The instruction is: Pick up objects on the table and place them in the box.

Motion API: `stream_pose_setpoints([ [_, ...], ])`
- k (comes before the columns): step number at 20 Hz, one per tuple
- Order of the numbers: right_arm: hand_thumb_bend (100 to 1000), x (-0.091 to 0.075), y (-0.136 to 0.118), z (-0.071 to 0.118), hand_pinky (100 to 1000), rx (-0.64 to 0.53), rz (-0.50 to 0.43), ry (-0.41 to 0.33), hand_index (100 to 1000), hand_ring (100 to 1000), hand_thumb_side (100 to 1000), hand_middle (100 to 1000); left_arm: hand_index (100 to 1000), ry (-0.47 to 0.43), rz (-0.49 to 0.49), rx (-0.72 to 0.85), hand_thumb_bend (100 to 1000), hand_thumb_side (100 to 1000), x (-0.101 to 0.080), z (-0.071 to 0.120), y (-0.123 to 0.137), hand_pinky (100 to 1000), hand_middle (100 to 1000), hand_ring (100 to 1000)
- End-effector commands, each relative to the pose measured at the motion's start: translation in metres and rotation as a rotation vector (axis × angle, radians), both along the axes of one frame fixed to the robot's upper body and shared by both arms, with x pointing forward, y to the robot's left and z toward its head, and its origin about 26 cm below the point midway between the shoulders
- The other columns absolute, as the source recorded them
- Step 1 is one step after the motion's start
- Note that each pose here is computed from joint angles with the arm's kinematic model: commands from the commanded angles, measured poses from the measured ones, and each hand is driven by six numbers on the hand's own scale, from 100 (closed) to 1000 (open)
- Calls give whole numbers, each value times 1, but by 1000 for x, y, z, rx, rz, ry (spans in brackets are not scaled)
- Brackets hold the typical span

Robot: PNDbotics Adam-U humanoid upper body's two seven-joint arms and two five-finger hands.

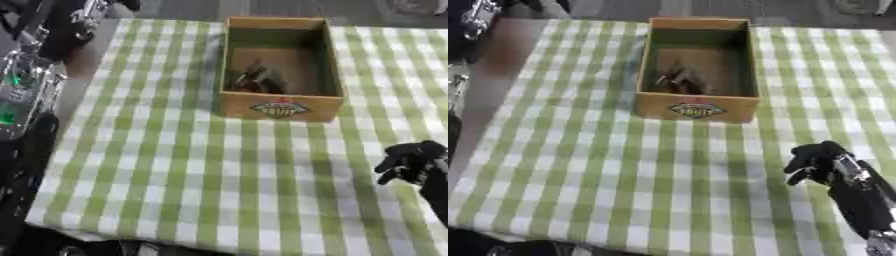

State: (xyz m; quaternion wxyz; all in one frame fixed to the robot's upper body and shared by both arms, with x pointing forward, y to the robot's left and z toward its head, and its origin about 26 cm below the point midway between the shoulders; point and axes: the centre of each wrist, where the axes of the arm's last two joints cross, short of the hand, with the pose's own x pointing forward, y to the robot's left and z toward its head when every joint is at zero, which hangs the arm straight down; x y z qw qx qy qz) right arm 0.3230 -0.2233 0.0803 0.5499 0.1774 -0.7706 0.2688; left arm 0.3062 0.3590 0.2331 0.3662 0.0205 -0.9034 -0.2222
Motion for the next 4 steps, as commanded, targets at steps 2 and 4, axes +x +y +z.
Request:
stream_pose_setpoints([
  [2, 100, 1, -5, 8, 512, -1, -10, -22, 701, 609, 912, 540, 723, -19, 21, -15, 100, 497, -10, 10, 3, 611, 611, 563],
  [4, 100, 1, -5, 8, 511, 0, -11, -22, 701, 609, 912, 540, 722, -8, 33, -27, 100, 503, -12, 8, 4, 609, 608, 560],
])
